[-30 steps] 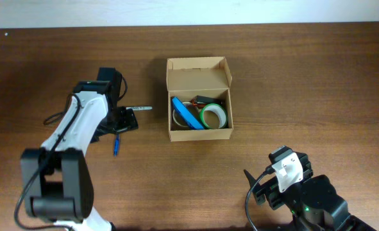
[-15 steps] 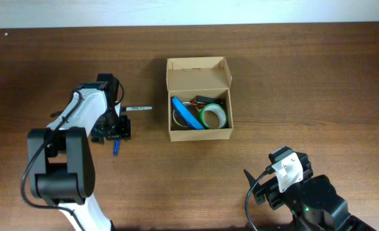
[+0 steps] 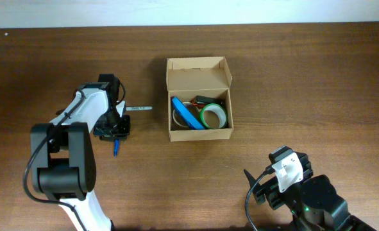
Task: Pack container
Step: 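Grasp the blue pen with the left gripper and lift it, then lower the blue pen into the box beside the green tape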
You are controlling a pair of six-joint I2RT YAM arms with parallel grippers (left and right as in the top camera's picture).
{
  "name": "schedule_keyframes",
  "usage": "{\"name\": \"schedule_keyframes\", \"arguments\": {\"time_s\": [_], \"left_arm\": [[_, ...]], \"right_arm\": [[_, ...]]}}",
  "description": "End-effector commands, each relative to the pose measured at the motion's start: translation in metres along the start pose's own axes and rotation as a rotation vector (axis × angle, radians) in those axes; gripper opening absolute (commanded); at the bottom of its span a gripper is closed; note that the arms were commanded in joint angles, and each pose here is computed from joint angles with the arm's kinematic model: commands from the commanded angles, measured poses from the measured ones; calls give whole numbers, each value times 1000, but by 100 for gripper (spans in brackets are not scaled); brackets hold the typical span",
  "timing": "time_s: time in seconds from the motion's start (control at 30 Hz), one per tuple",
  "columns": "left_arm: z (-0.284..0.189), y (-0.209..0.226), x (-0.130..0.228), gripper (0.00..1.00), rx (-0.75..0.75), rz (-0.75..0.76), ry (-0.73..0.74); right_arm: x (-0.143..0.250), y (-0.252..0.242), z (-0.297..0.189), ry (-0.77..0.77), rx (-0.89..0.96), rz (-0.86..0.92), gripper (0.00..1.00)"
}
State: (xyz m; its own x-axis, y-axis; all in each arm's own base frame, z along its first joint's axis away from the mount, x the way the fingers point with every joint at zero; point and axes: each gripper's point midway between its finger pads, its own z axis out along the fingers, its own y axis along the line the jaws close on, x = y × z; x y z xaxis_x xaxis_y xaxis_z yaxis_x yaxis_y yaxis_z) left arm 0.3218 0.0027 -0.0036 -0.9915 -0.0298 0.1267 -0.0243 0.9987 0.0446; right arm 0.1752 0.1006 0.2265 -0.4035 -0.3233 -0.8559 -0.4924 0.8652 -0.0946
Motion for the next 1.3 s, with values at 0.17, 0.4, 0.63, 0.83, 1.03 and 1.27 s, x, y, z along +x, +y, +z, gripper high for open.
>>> {"name": "schedule_keyframes", "arguments": {"time_s": [0.17, 0.4, 0.63, 0.83, 1.03, 1.27], "left_arm": [[19, 2, 3, 12, -6, 10, 45], [13, 1, 0, 6, 0, -18, 22], [-21, 0, -7, 5, 17, -32, -84], [-61, -14, -12, 5, 31, 4, -207], [-102, -43, -16, 5, 47, 87, -356], [-139, -108, -22, 5, 82, 241, -479]], "right_arm": [[1, -1, 0, -3, 5, 15, 99], [1, -1, 0, -3, 5, 15, 99], [1, -1, 0, -3, 5, 15, 99], [1, -1, 0, -3, 5, 15, 99], [1, -1, 0, -3, 5, 15, 99], [1, -1, 0, -3, 5, 15, 99]]}}
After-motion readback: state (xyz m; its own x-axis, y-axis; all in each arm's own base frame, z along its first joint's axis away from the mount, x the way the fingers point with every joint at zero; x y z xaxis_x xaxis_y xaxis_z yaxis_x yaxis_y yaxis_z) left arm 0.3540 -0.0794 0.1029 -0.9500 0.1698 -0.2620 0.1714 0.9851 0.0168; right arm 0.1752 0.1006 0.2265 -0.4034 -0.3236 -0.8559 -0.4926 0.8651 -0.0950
